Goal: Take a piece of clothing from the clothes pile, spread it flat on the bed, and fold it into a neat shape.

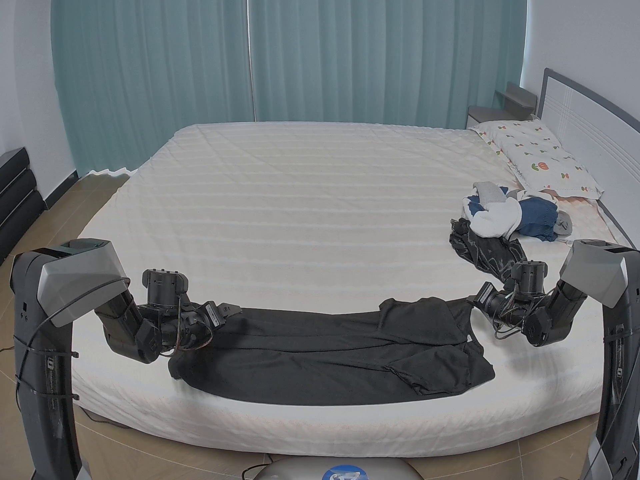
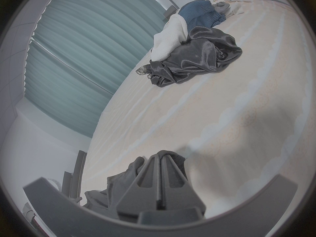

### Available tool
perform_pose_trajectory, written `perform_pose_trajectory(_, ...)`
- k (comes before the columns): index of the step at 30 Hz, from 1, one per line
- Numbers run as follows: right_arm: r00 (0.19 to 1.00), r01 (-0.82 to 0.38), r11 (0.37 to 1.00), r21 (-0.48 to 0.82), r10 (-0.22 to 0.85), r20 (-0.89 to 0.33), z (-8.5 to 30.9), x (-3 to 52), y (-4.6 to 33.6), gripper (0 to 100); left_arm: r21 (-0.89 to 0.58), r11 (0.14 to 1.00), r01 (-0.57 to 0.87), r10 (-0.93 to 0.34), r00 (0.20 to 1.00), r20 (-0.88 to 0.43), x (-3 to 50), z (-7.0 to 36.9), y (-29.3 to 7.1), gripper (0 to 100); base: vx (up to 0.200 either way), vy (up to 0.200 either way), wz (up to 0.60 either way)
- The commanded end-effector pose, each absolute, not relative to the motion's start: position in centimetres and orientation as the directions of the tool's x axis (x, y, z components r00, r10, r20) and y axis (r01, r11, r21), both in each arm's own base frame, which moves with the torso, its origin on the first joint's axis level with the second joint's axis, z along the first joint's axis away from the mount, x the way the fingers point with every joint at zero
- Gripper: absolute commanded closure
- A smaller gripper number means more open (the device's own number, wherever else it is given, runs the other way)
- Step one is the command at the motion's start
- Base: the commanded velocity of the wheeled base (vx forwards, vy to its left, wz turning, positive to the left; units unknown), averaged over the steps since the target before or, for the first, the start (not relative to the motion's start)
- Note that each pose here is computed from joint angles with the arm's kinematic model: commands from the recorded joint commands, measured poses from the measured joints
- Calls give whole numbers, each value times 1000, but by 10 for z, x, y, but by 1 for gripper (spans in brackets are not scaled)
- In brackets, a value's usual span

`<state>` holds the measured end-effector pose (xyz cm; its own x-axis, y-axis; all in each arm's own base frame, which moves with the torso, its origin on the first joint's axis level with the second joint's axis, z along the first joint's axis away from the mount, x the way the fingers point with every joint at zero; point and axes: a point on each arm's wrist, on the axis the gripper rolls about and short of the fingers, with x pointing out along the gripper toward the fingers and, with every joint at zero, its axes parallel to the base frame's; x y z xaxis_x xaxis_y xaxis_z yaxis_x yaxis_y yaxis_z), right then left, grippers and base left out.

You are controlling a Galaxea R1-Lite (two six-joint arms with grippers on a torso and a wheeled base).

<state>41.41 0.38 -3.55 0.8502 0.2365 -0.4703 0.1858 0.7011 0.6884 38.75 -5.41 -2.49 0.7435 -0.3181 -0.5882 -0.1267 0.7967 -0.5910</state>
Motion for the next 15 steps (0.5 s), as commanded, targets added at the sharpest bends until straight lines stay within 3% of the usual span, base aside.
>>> perform_pose_trajectory(1, 850, 188, 701, 688, 235, -472, -36, 414, 3, 100, -582, 801, -143, -316, 723, -614, 377, -26, -53, 0, 0, 0, 0)
perform_pose_trajectory(15, 852, 193, 699, 688, 228, -471, -35, 414, 0, 100, -545, 816, -193, -300, 663, -686, 361, -1, -48, 0, 0, 0, 0)
